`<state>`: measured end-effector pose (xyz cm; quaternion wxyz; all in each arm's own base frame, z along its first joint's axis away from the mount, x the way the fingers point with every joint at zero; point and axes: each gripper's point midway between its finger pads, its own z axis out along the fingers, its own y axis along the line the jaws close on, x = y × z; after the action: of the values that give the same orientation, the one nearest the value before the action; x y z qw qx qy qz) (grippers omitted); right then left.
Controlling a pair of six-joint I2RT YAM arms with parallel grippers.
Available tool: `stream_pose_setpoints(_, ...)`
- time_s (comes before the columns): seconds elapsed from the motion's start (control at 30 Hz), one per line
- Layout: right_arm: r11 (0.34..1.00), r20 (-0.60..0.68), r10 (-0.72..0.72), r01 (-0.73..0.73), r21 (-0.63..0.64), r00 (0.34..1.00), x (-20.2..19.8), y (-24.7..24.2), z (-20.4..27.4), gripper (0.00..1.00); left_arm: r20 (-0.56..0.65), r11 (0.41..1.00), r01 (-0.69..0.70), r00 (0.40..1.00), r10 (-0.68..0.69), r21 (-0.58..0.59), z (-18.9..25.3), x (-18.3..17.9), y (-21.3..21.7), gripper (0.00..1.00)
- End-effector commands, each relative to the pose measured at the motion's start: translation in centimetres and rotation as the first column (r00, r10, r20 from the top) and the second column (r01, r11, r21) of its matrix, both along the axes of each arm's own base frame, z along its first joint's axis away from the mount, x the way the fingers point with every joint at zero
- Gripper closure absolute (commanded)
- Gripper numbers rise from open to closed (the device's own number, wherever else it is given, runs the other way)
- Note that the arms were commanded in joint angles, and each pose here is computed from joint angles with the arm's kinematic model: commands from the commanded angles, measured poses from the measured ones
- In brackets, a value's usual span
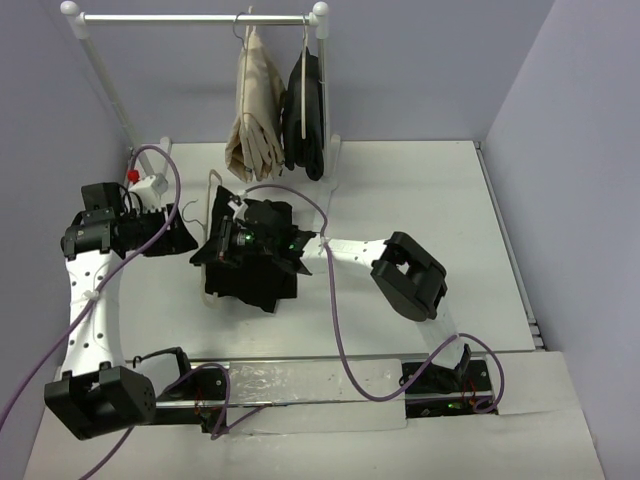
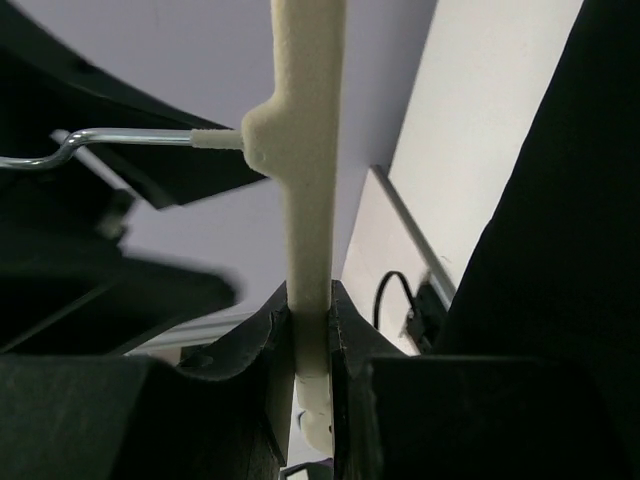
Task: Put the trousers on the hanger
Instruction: Place the hanger at the clothesline.
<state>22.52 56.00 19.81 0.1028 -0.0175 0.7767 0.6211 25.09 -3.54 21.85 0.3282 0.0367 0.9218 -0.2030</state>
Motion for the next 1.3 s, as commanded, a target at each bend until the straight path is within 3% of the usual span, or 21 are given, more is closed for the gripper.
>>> stream_pose_setpoints(0.0, 0.982, 0.106, 0.027, -0.046, 0.181, 0.994, -0.7, 1.0, 8.1, 1.00, 0.143, 0.993, -0.116, 0.983, 0.116, -0.008, 2.4, 2.6, 0.9, 0.38)
stream_pose_setpoints(0.03, 0.979, 0.105, 0.020, -0.041, 0.201, 0.994, -0.5, 1.0, 8.7, 1.00, 0.157, 0.992, -0.128, 0.979, 0.130, -0.018, 2.9, 2.5, 0.9, 0.51)
stream_pose_setpoints(0.07, 0.978, 0.093, 0.004, -0.024, 0.209, 0.996, -0.1, 0.8, 9.0, 1.00, 0.166, 0.992, -0.126, 0.978, 0.127, -0.019, 3.4, 2.3, 0.9, 0.58)
stream_pose_setpoints(0.13, 0.970, 0.080, -0.040, 0.020, 0.240, 0.996, 0.9, 0.4, 10.3, 1.00, 0.224, 0.996, -0.084, 0.971, 0.084, -0.008, 4.7, 1.4, 0.5, 0.63)
stream_pose_setpoints(0.23, 0.968, 0.097, -0.075, 0.049, 0.247, 0.992, 1.7, 0.4, 11.7, 1.00, 0.298, 1.000, 0.017, 0.954, -0.022, 0.021, 6.1, -0.6, -0.6, 0.53)
stream_pose_setpoints(0.3, 0.971, 0.102, -0.092, 0.067, 0.231, 0.991, 2.0, 0.6, 11.9, 1.00, 0.279, 0.998, 0.054, 0.959, -0.055, 0.012, 6.0, -1.4, -1.1, 0.51)
stream_pose_setpoints(0.47, 0.964, 0.072, -0.117, 0.096, 0.249, 0.991, 3.0, 1.4, 12.8, 1.00, 0.271, 0.996, 0.055, 0.960, -0.074, 0.077, 5.9, -2.9, -0.7, 0.52)
stream_pose_setpoints(0.63, 0.948, 0.071, -0.129, 0.103, 0.302, 0.989, 3.5, 2.4, 15.3, 1.00, 0.253, 0.982, -0.032, 0.967, -0.016, 0.184, 5.2, -2.8, 1.6, 0.32)
stream_pose_setpoints(0.77, 0.947, 0.075, -0.139, 0.110, 0.303, 0.987, 3.8, 2.8, 15.6, 1.00, 0.294, 0.992, -0.006, 0.955, -0.032, 0.129, 6.4, -2.8, 0.3, 0.30)
stream_pose_setpoints(1.0, 0.943, 0.084, -0.124, 0.091, 0.319, 0.989, 3.2, 3.2, 16.4, 1.00, 0.323, 0.965, -0.198, 0.937, 0.136, 0.169, 6.5, -0.9, 3.3, 0.56)
stream_pose_setpoints(1.27, 0.937, 0.044, -0.119, 0.098, 0.335, 0.992, 3.3, 4.1, 16.2, 1.00, 0.297, 0.975, -0.175, 0.946, 0.129, 0.136, 5.2, -0.2, 2.7, 0.64)
